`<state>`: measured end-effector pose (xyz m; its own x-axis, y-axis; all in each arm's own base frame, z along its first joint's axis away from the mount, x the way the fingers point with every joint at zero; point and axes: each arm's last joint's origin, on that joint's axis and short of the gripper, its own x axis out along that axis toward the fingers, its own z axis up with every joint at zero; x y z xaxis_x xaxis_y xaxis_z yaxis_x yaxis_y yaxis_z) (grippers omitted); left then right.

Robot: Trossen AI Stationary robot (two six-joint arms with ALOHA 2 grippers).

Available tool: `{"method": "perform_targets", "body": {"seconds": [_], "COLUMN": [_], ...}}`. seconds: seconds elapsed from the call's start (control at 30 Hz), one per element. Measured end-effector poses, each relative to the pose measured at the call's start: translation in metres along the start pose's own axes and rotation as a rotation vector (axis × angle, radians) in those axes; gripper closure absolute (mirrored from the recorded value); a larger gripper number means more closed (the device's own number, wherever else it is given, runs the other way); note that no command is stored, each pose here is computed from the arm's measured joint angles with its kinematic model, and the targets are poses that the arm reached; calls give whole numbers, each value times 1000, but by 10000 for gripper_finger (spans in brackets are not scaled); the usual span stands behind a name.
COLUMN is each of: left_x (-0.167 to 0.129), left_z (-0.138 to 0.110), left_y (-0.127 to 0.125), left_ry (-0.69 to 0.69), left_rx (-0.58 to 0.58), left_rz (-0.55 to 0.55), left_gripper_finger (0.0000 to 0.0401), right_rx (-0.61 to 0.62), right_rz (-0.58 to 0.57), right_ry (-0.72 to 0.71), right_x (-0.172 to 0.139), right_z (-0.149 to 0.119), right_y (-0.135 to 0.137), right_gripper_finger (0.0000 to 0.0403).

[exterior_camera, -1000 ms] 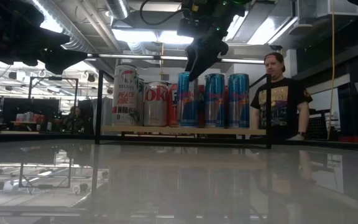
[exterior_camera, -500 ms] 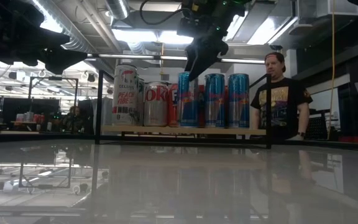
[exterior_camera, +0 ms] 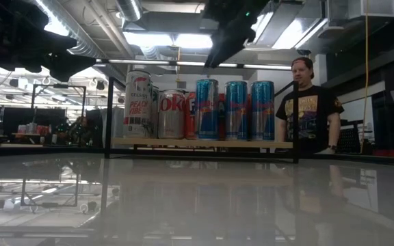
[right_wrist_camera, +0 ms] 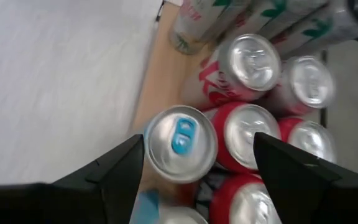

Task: Place canned beverage on shelf
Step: Return to Home Position

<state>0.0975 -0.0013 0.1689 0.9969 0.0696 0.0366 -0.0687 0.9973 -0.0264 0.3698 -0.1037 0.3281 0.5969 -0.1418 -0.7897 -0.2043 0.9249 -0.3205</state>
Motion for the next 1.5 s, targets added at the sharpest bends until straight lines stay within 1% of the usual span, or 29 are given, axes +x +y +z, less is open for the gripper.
{"method": "perform_targets", "body": {"seconds": [0.17, 0.23, 0.3, 0.43, 0.53, 0.67, 0.77, 0.83, 0.97, 1.17, 1.3, 1.5], "left_x": [0, 0, 0, 0, 0, 0, 0, 0, 0, 0, 0, 0], "left_z": [0, 0, 0, 0, 0, 0, 0, 0, 0, 0, 0, 0], "left_y": [0, 0, 0, 0, 0, 0, 0, 0, 0, 0, 0, 0], "left_ry": [0, 0, 0, -1, -1, 0, 0, 0, 0, 0, -1, 0], "left_rx": [0, 0, 0, 0, 0, 0, 0, 0, 0, 0, 0, 0], "left_rz": [0, 0, 0, 0, 0, 0, 0, 0, 0, 0, 0, 0], "left_gripper_finger": [56, 56, 56, 56, 56, 56, 56, 56, 56, 56, 56, 56], "right_rx": [6, 29, 75, 175, 251, 353, 406, 442, 504, 547, 558, 572], "right_rz": [-78, -107, -137, -172, -178, -183, -181, -182, -169, -174, -173, -182], "right_ry": [0, -5, -23, -91, -129, -174, -205, -260, -417, -600, -676, -738], "right_x": [-39, -61, -86, -138, -168, -188, -188, -183, -171, -154, -147, -134], "right_z": [-2, -5, -9, -20, -32, -56, -78, -94, -124, -163, -181, -201], "right_y": [1, 3, 5, 14, 23, 39, 54, 65, 86, 112, 125, 137], "right_gripper_finger": [114, 125, 144, 203, 258, 332, 382, 397, 388, 400, 401, 402]}}
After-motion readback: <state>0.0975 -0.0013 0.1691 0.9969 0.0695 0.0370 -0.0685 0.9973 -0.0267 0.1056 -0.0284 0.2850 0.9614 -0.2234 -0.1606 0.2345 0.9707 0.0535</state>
